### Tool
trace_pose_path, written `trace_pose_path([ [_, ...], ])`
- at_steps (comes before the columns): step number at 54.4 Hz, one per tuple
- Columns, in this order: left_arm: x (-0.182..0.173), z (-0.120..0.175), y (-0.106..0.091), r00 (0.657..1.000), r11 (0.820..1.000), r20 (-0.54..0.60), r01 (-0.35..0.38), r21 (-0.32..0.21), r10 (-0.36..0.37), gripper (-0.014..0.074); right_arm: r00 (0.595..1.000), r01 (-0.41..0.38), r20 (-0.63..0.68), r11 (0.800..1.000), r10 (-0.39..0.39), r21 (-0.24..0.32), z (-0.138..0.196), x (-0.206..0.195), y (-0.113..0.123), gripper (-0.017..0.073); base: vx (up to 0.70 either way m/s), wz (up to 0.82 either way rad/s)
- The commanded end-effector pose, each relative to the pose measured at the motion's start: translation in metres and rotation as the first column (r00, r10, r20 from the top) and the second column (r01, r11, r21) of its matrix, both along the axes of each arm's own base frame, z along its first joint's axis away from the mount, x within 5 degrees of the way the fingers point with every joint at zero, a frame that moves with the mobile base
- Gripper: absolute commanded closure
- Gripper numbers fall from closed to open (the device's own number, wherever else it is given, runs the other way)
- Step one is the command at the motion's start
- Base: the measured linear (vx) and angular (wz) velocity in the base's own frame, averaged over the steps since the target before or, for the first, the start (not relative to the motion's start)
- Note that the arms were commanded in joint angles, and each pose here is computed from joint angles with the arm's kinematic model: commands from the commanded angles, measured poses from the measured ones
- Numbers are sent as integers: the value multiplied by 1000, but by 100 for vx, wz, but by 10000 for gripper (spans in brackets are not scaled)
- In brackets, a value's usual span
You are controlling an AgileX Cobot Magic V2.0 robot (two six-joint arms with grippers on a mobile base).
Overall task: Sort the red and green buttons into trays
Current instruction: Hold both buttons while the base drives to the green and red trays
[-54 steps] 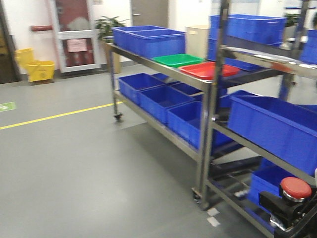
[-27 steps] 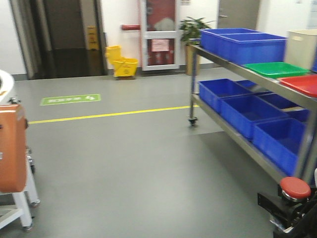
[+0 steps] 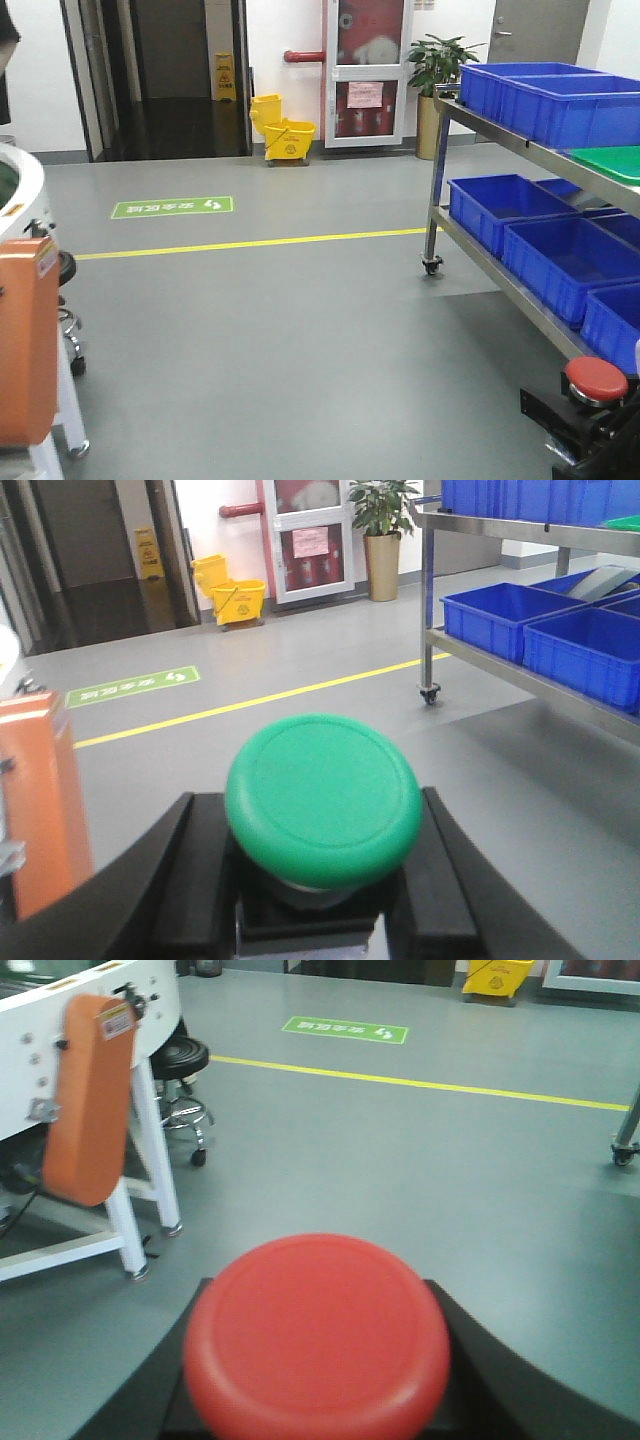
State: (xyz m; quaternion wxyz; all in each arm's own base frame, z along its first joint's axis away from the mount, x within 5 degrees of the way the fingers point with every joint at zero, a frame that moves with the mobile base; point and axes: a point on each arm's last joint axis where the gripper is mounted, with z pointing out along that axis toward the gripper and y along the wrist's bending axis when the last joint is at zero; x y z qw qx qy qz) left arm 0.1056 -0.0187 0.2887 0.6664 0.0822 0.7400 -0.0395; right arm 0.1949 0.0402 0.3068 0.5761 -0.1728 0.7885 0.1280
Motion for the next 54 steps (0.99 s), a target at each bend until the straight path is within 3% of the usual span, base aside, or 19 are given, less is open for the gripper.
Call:
trace_pose_path([
  [1,0,16,-4,995,999,90,41,-34,-37,596,998,20,51,1000,-20,-7,14,1,-2,557,57,-10],
  [54,0,15,-3,996,999,80,35,-32,-32,596,999,14,47,1000,-14,-6,13,1,-2,557,64,4],
])
